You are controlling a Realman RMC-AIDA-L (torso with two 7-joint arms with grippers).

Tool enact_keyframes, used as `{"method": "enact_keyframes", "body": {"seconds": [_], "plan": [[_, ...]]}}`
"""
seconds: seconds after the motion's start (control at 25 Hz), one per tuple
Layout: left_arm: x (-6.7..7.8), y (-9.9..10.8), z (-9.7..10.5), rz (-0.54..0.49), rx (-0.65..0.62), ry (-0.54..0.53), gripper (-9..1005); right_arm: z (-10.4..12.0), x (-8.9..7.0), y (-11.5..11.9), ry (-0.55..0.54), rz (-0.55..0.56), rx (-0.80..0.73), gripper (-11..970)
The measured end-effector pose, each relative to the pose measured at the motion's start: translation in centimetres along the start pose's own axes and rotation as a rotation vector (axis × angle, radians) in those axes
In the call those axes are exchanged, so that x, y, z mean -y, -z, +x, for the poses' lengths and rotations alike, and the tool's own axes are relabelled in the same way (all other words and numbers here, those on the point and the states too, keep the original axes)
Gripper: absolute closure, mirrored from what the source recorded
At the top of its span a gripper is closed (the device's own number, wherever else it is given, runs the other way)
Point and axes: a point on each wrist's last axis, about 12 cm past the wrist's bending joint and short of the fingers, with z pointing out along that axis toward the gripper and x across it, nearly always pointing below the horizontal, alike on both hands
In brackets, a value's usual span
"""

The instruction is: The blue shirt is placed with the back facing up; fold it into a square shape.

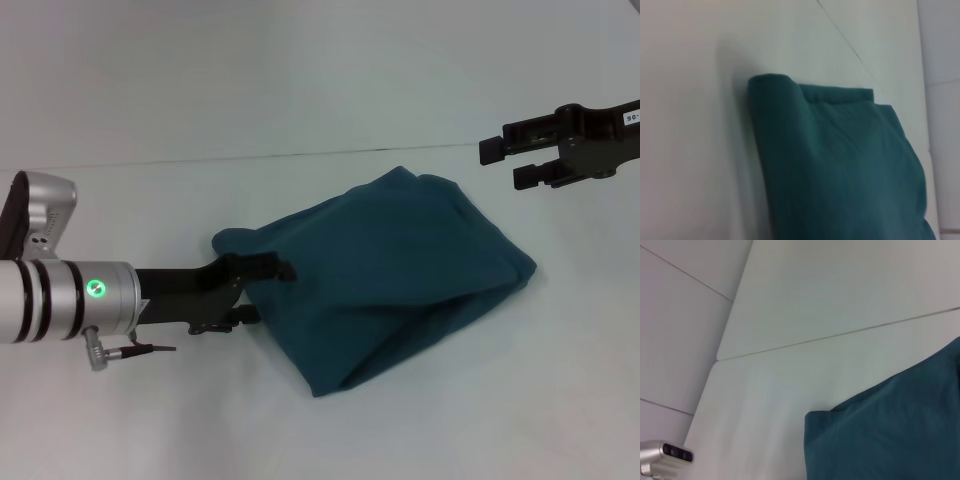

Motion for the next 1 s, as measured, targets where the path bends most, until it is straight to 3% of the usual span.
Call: {"method": "enact_keyframes", "body": {"seconds": [0.52, 0.68, 1.0], "plan": [[-0.7, -1.3, 0.1, -0.059, 0.037, 0.007, 120, 0.0, 0.1, 0.2, -0.011, -0.008, 0.015, 102], [-0.3, -1.9, 0.2, -0.06, 0.037, -0.006, 120, 0.0, 0.2, 0.2, -0.013, -0.009, 0.017, 101], [1.3, -3.6, -0.2, -0.083, 0.021, -0.068, 212, 0.0, 0.3, 0.4, -0.024, -0.015, 0.029, 101]]}}
